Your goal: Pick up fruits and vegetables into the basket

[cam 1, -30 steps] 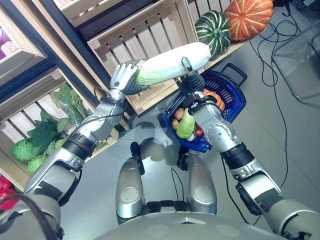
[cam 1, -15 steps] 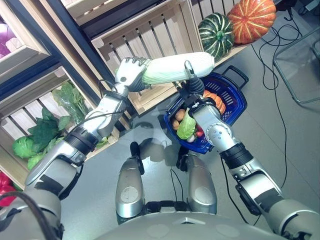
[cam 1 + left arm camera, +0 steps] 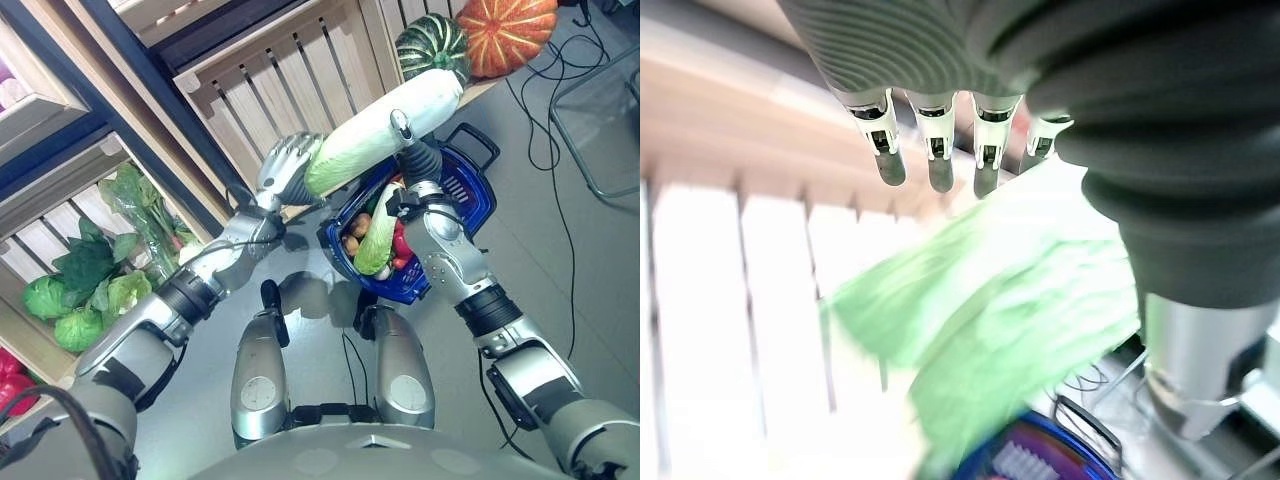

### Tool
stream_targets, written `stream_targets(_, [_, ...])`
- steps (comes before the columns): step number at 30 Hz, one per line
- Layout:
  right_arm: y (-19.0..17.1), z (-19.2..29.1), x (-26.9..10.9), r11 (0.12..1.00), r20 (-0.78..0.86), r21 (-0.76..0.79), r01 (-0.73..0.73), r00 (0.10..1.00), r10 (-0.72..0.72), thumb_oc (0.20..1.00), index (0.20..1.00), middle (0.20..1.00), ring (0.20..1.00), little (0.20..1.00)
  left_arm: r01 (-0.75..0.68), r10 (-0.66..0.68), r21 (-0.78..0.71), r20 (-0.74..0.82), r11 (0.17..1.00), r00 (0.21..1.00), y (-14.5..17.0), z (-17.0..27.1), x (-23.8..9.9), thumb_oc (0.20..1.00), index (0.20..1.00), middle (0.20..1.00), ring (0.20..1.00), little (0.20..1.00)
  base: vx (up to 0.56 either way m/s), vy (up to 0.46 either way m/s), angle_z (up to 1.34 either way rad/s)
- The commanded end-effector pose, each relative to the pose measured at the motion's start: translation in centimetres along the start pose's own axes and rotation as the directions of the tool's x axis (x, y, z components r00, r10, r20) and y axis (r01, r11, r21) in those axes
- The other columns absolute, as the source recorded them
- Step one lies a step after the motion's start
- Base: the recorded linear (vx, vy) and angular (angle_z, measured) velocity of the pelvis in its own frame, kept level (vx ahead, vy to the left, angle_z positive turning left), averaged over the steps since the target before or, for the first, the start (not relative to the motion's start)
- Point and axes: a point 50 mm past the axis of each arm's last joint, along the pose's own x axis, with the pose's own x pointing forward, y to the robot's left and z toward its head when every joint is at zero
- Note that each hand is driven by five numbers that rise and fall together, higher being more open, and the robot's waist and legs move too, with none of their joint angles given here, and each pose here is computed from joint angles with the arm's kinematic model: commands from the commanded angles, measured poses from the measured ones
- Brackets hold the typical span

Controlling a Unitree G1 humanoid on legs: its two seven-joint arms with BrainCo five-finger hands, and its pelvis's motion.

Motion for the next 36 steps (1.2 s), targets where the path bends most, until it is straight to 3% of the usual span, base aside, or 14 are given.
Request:
stream_targets(1, [-1.3,11.3,0.7,0.998,0.525,0.063,0.025,0.849,-0.054,0.200,0.200,0.200,0.200,0.200,0.104,-0.142,-0.331,-0.093,0.938,0.985,-3.0,-1.8,-3.1,1.000,1.000,1.000,1.000,1.000,-0.08,-0.030,-0.03])
stream_targets(5, [-4.1,13.2,-0.6,0.988,0.609,-0.033,0.151,0.787,-0.100,0.200,0.200,0.200,0.200,0.200,0.148,-0.255,-0.568,-0.113,0.809,0.960,-4.3,-3.0,-5.2,1.000,1.000,1.000,1.000,1.000,-0.08,-0.044,-0.01])
stream_targets(12, [-7.5,15.1,-1.6,0.903,0.669,-0.208,0.376,0.728,-0.149,0.200,0.200,0.200,0.200,0.200,0.236,-0.437,-0.750,-0.078,0.617,0.896,-7.0,-3.4,-8.4,1.000,1.000,1.000,1.000,1.000,-0.06,-0.023,-0.04])
stream_targets(15, [-8.5,15.1,-1.4,0.864,0.653,-0.249,0.437,0.735,-0.184,0.200,0.200,0.200,0.200,0.200,0.259,-0.537,-0.826,-0.062,0.501,0.841,-8.7,-3.5,-9.7,1.000,1.000,1.000,1.000,1.000,-0.04,-0.039,-0.01])
stream_targets(21, [-9.7,13.7,-0.2,0.809,0.577,-0.324,0.491,0.780,-0.242,0.200,0.200,0.200,0.200,0.200,0.205,-0.668,-0.912,-0.094,0.355,0.738,-12.0,-3.8,-12.3,1.000,1.000,1.000,1.000,1.000,0.00,-0.032,-0.02])
stream_targets(26, [-10.9,12.4,0.8,0.771,0.495,-0.372,0.517,0.813,-0.306,0.200,0.200,0.200,0.200,0.200,0.128,-0.695,-0.928,-0.165,0.349,0.700,-13.5,-4.7,-13.9,1.000,1.000,1.000,1.000,1.000,0.01,0.014,-0.03])
stream_targets(36, [-15.4,9.5,2.9,0.680,0.251,-0.524,0.513,0.856,-0.452,0.200,0.200,0.200,0.200,0.200,-0.108,-0.630,-0.938,-0.304,0.330,0.715,-13.2,-7.2,-15.3,1.000,1.000,1.000,1.000,1.000,0.01,0.049,0.06])
